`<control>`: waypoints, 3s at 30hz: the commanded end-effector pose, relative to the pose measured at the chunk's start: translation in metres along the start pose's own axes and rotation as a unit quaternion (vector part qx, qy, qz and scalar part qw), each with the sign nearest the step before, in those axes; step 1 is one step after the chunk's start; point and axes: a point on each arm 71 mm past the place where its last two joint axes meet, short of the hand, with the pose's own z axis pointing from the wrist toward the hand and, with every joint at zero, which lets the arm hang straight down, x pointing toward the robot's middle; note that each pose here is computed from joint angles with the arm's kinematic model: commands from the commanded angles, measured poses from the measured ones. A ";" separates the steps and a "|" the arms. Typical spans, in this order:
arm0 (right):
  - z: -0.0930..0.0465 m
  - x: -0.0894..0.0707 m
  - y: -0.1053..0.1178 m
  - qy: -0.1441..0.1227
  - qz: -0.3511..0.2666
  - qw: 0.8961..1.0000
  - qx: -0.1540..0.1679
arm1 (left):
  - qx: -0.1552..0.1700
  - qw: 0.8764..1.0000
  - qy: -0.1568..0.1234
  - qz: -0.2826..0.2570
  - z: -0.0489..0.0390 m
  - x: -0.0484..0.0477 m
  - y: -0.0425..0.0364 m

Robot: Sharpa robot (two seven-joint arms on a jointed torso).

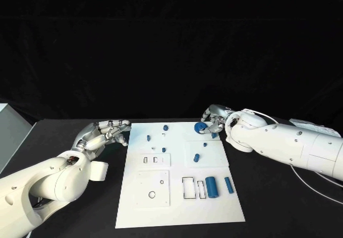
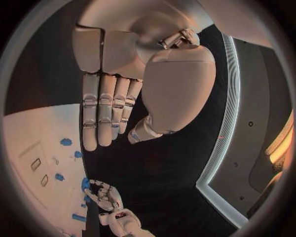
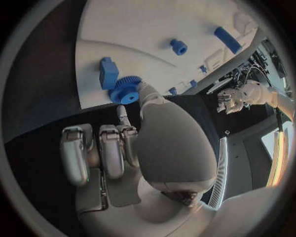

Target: Assemble the parts on the task board

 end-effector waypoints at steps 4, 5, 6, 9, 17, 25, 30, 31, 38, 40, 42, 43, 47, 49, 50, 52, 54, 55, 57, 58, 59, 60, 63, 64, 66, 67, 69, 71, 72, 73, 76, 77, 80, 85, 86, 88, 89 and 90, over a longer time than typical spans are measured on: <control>0.000 0.002 -0.001 0.010 -0.014 1.000 0.014 | 0.004 1.000 0.011 -0.001 0.0002 0.0024 -0.0006; 0.001 0.002 -0.001 0.010 -0.014 1.000 0.014 | 0.004 1.000 0.011 -0.001 0.0003 0.0025 -0.0005; 0.000 0.002 0.000 0.010 -0.014 1.000 0.013 | 0.004 1.000 0.011 -0.001 0.0004 0.0025 -0.0004; 0.000 0.002 0.001 0.011 -0.014 1.000 0.012 | 0.003 1.000 0.011 0.000 0.0005 0.0025 -0.0003; 0.001 0.004 0.000 0.020 -0.011 1.000 0.011 | 0.003 1.000 0.011 0.000 0.0004 0.0021 -0.0001; 0.000 0.005 0.004 0.014 -0.006 1.000 0.000 | 0.002 1.000 0.011 0.000 0.0004 0.0022 0.0000; 0.000 0.004 0.006 0.003 -0.011 1.000 -0.006 | 0.002 1.000 0.011 0.001 0.0003 0.0019 0.0000; 0.000 0.003 0.007 -0.001 -0.014 1.000 -0.008 | 0.002 1.000 0.011 0.001 0.0003 0.0019 0.0000; -0.002 0.002 0.015 -0.028 -0.021 0.999 -0.023 | 0.002 1.000 0.011 0.001 0.0004 0.0020 0.0002; -0.004 0.001 0.018 -0.036 -0.021 0.999 -0.029 | 0.002 1.000 0.011 0.001 0.0005 0.0019 0.0004; -0.005 0.002 0.022 -0.041 -0.020 0.998 -0.034 | 0.001 1.000 0.011 0.001 0.0006 0.0020 0.0005; -0.006 0.002 0.025 -0.044 -0.020 0.998 -0.037 | 0.001 1.000 0.011 0.000 0.0007 0.0019 0.0007; -0.011 0.003 0.039 -0.052 -0.016 0.997 -0.054 | 0.001 1.000 0.010 0.001 0.0008 0.0011 0.0014; -0.012 0.004 0.047 -0.055 -0.015 0.996 -0.063 | 0.000 1.000 0.010 0.001 0.0010 0.0008 0.0017; -0.013 0.005 0.053 -0.058 -0.016 0.996 -0.070 | 0.000 1.000 0.010 0.001 0.0010 0.0007 0.0019; -0.014 0.007 0.064 -0.063 -0.020 0.994 -0.085 | 0.000 1.000 0.009 0.001 0.0012 0.0007 0.0021; -0.015 0.009 0.076 -0.067 -0.028 0.992 -0.101 | 0.000 1.000 0.010 0.001 0.0014 0.0007 0.0022; -0.015 0.010 0.083 -0.068 -0.031 0.991 -0.109 | 0.000 1.000 0.009 0.001 0.0014 0.0006 0.0023; -0.016 0.014 0.093 -0.070 -0.039 0.989 -0.124 | 0.000 1.000 0.009 0.001 0.0015 0.0008 0.0024; -0.016 0.016 0.099 -0.071 -0.043 0.988 -0.131 | 0.000 1.000 0.010 0.001 0.0015 0.0009 0.0024; -0.016 0.019 0.104 -0.072 -0.046 0.987 -0.138 | 0.000 1.000 0.010 0.001 0.0016 0.0009 0.0024; -0.017 0.021 0.107 -0.073 -0.048 0.986 -0.142 | 0.000 1.000 0.010 0.001 0.0016 0.0010 0.0025; -0.016 0.027 0.118 -0.074 -0.055 0.984 -0.152 | 0.000 1.000 0.010 0.001 0.0017 0.0013 0.0025; -0.015 0.029 0.121 -0.074 -0.057 0.984 -0.154 | 0.000 1.000 0.010 0.001 0.0017 0.0014 0.0025; -0.014 0.033 0.126 -0.073 -0.061 0.983 -0.157 | 0.000 1.000 0.010 0.001 0.0017 0.0016 0.0025; -0.014 0.035 0.127 -0.073 -0.062 0.983 -0.158 | 0.000 1.000 0.010 0.001 0.0017 0.0016 0.0025; -0.012 0.039 0.130 -0.071 -0.064 0.983 -0.159 | 0.000 1.000 0.011 0.000 0.0018 0.0018 0.0025; -0.011 0.043 0.133 -0.069 -0.066 0.983 -0.159 | 0.000 1.000 0.011 0.000 0.0018 0.0020 0.0026; -0.010 0.046 0.135 -0.066 -0.067 0.983 -0.159 | 0.000 1.000 0.011 0.000 0.0018 0.0020 0.0025; -0.009 0.047 0.136 -0.064 -0.068 0.983 -0.158 | 0.000 1.000 0.011 0.000 0.0018 0.0019 0.0025; -0.007 0.051 0.138 -0.059 -0.071 0.983 -0.157 | 0.000 1.000 0.011 0.000 0.0018 0.0020 0.0026; -0.006 0.052 0.138 -0.057 -0.071 0.983 -0.156 | 0.000 1.000 0.011 0.000 0.0018 0.0022 0.0025; -0.005 0.053 0.139 -0.055 -0.073 0.984 -0.155 | 0.000 1.000 0.012 0.000 0.0017 0.0024 0.0024; -0.004 0.055 0.138 -0.053 -0.077 0.984 -0.153 | 0.000 1.000 0.012 0.000 0.0016 0.0021 0.0023; -0.004 0.055 0.139 -0.052 -0.077 0.984 -0.153 | 0.000 1.000 0.012 0.000 0.0015 0.0021 0.0023; -0.004 0.055 0.139 -0.052 -0.078 0.984 -0.153 | 0.000 1.000 0.012 0.000 0.0016 0.0021 0.0023; -0.004 0.056 0.139 -0.052 -0.078 0.984 -0.153 | -0.001 1.000 0.011 0.000 0.0016 0.0021 0.0023; -0.004 0.056 0.139 -0.053 -0.078 0.984 -0.153 | -0.001 1.000 0.011 0.000 0.0016 0.0021 0.0023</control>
